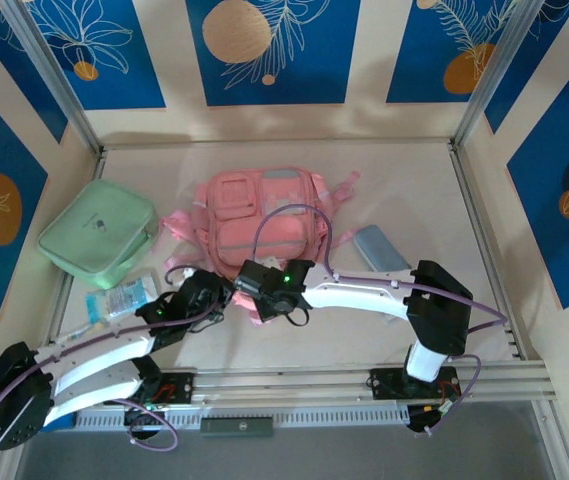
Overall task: Pack the student bag
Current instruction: Zip the student bag at the center of the table.
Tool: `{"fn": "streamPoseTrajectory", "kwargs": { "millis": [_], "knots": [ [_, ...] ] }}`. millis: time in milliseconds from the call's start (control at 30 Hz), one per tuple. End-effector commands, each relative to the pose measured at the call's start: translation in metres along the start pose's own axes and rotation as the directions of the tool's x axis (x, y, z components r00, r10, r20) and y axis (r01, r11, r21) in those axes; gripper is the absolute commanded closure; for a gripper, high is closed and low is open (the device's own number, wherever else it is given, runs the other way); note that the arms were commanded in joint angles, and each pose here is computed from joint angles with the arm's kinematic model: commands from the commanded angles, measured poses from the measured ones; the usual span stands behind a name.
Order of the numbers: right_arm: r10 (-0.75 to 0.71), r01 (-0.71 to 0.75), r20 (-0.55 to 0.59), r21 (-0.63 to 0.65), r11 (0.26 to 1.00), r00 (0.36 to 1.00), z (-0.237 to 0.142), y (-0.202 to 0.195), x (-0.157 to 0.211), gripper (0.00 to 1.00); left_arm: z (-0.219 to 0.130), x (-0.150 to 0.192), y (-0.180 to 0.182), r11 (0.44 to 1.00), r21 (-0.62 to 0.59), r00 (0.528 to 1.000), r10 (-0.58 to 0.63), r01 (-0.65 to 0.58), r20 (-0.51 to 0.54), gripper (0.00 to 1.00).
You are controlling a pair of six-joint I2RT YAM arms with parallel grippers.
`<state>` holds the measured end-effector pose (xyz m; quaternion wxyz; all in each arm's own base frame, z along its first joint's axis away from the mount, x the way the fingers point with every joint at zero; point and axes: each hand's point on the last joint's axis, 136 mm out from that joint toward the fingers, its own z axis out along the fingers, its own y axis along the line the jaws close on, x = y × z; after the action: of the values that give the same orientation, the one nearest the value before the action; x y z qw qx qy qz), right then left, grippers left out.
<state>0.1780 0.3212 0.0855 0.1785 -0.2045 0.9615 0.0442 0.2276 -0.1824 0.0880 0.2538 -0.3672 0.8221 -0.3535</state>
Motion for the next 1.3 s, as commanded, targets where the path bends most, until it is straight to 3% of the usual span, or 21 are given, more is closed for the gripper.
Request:
{"fn": "streamPoseTrajectory", "kwargs": {
  "millis": [0, 133, 267, 467, 633, 667, 800, 900, 1133, 1267],
  "knots": [
    [-0.001, 0.009, -0.086, 0.087, 0.996, 0.996, -0.008, -0.037, 0.024, 1.0, -0.004, -0.031, 0.009, 0.999, -0.036, 0.996, 0.038, -0.035, 0.082, 1.0],
    [0.065, -0.054, -0.115, 0.097, 0.994, 0.991, -0.006, -0.066, 0.035, 1.0, -0.005, -0.05, 0.015, 0.999, -0.019, 0.996, 0.047, -0.046, 0.072, 1.0],
    [0.114, -0.104, -0.118, 0.094, 0.99, 0.986, -0.01, -0.083, 0.035, 1.0, -0.006, -0.064, -0.002, 0.993, 0.006, 0.993, 0.114, -0.114, 0.021, 1.0],
    [0.026, -0.028, -0.076, -0.02, 0.999, 0.997, -0.021, -0.04, 0.026, 1.0, 0.011, -0.08, -0.04, 0.984, 0.057, 0.982, 0.17, -0.166, -0.077, 1.0],
    [0.04, -0.046, -0.068, -0.092, 0.995, 0.997, -0.015, -0.01, 0.015, 1.0, 0.019, -0.099, -0.051, 0.978, 0.025, 0.976, 0.208, -0.207, -0.059, 1.0],
    [0.042, -0.047, -0.061, -0.087, 0.995, 0.997, -0.014, -0.009, 0.012, 1.0, 0.019, -0.1, -0.051, 0.977, 0.023, 0.975, 0.212, -0.211, -0.063, 0.98],
    [0.036, -0.04, -0.039, -0.114, 0.993, 0.999, -0.011, 0.002, 0.001, 1.0, 0.009, -0.097, -0.042, 0.975, 0.006, 0.973, 0.223, -0.223, -0.063, 0.65],
    [0.04, -0.045, -0.036, -0.122, 0.992, 0.999, -0.01, 0.007, -0.004, 1.0, -0.007, -0.09, -0.028, 0.977, -0.002, 0.976, 0.211, -0.211, -0.05, 0.53],
    [0.04, -0.043, -0.025, -0.131, 0.99, 0.999, -0.008, 0.011, -0.007, 1.0, -0.033, -0.038, -0.007, 0.988, 0.021, 0.985, 0.155, -0.154, -0.076, 0.33],
    [0.038, -0.041, -0.027, -0.124, 0.991, 0.999, -0.006, 0.011, -0.008, 1.0, -0.026, -0.014, -0.009, 0.996, 0.073, 0.995, 0.061, -0.056, -0.076, 0.29]
  ]
}}
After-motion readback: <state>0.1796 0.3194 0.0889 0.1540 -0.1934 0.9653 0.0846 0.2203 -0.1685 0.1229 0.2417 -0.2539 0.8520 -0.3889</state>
